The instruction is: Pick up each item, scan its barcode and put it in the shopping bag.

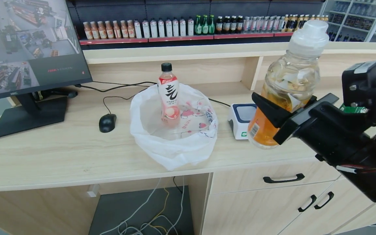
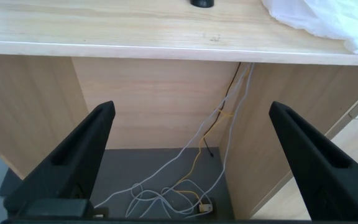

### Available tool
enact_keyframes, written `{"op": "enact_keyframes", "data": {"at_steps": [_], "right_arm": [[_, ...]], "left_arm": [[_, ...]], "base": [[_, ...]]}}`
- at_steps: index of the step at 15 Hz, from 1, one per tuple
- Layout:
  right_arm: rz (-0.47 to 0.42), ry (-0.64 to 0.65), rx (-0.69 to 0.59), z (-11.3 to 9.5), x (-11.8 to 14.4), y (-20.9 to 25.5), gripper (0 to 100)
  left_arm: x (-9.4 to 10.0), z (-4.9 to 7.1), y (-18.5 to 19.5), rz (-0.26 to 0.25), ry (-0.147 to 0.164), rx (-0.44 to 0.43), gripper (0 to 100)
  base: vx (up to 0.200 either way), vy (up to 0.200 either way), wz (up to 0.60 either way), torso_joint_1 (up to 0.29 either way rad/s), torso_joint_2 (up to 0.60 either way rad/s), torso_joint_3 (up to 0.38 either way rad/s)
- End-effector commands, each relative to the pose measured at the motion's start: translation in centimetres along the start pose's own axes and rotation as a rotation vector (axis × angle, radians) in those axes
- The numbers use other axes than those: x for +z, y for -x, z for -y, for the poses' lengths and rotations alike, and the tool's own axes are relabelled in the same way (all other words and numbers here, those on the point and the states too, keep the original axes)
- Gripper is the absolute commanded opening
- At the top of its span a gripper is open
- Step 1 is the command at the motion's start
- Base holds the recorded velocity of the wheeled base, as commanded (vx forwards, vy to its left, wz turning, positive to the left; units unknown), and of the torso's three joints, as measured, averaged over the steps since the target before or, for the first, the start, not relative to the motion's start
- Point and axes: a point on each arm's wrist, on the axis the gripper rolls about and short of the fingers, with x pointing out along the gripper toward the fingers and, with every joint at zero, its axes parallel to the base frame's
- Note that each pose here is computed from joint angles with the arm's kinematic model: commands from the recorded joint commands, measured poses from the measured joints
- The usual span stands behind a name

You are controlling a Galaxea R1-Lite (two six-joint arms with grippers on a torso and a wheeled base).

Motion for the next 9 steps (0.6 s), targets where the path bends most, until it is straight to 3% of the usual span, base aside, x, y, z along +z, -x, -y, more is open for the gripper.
{"op": "enact_keyframes", "data": {"at_steps": [1,3,6,9], "right_arm": [[-0.003,0.019,-0.005,0.1,0.0,-1.1,0],[-0.040,0.027,0.002,0.4,0.4,-2.5,0],[-0.075,0.131,0.068,2.1,-1.0,-3.7,0],[0.008,0.394,0.142,6.5,-1.7,-6.3,0]], "left_arm": [[0.0,0.0,0.0,-0.001,0.000,0.001,100],[0.0,0.0,0.0,0.001,0.000,0.001,100],[0.0,0.0,0.0,0.001,0.000,0.001,100],[0.0,0.0,0.0,0.001,0.000,0.001,100]], "base": [[0.000,0.000,0.00,0.000,0.00,0.000],[0.000,0.000,0.00,0.000,0.00,0.000],[0.000,0.000,0.00,0.000,0.00,0.000],[0.000,0.000,0.00,0.000,0.00,0.000]]}}
